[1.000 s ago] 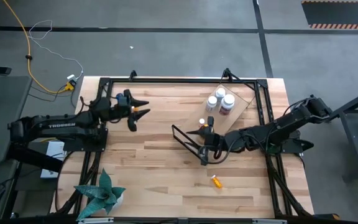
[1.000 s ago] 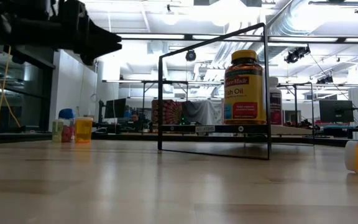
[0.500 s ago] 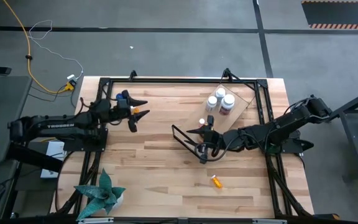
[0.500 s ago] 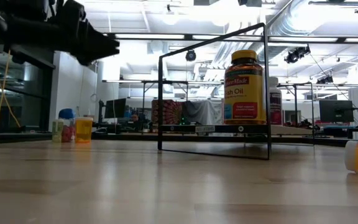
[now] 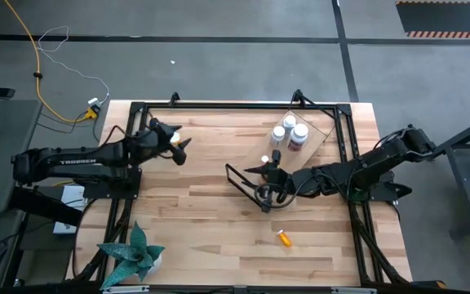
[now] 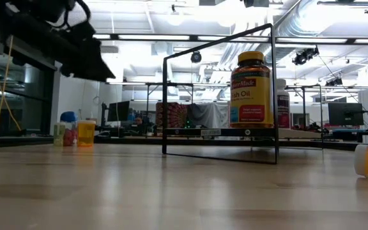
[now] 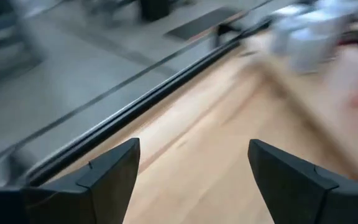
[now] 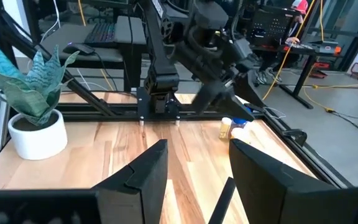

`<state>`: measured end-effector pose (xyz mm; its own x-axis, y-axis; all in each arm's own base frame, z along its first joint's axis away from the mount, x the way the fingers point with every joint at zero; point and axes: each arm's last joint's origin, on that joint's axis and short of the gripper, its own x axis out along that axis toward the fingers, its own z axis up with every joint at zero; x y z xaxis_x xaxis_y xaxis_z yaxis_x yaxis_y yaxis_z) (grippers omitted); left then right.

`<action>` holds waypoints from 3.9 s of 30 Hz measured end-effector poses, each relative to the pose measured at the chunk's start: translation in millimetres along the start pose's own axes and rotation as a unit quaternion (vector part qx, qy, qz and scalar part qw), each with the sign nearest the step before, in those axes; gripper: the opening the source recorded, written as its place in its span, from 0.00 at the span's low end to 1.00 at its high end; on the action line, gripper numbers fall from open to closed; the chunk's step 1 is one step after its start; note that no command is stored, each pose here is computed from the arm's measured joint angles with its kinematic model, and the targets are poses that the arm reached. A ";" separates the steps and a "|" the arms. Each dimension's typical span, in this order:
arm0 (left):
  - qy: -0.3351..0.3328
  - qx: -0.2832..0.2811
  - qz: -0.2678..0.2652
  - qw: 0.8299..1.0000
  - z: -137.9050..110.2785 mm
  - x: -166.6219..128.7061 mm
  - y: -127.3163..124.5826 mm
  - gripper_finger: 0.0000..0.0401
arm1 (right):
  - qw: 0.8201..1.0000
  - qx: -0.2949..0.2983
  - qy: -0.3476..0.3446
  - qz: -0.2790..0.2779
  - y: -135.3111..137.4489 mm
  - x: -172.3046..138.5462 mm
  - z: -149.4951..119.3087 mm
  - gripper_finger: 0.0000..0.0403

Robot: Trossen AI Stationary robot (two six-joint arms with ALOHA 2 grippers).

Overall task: Pick and place medicine bottles onto shelf by color
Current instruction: Put the orange pill bottle on the shelf

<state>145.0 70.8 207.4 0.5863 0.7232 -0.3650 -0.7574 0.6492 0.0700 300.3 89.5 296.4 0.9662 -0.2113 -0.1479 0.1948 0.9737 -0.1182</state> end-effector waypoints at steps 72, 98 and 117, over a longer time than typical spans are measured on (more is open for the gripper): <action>0.253 -0.136 0.149 0.946 -40.8 54.0 31.8 0.63 | 1.000 0.014 0.002 -0.003 -1.6 1.1 -0.6 0.41; 0.261 -0.141 0.130 0.946 -41.3 53.9 30.7 0.57 | 1.000 0.014 0.003 -0.003 -1.6 1.1 -0.7 0.41; 0.173 -0.149 0.018 0.973 -21.3 63.1 17.7 0.50 | 1.000 0.014 0.003 -0.003 -1.6 1.1 -0.7 0.41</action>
<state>162.5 122.9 165.8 0.4652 0.5884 -0.6613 -0.8555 0.4906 -0.1653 300.9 87.7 295.8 0.9642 -0.2173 -0.1522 0.2051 0.9744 -0.0919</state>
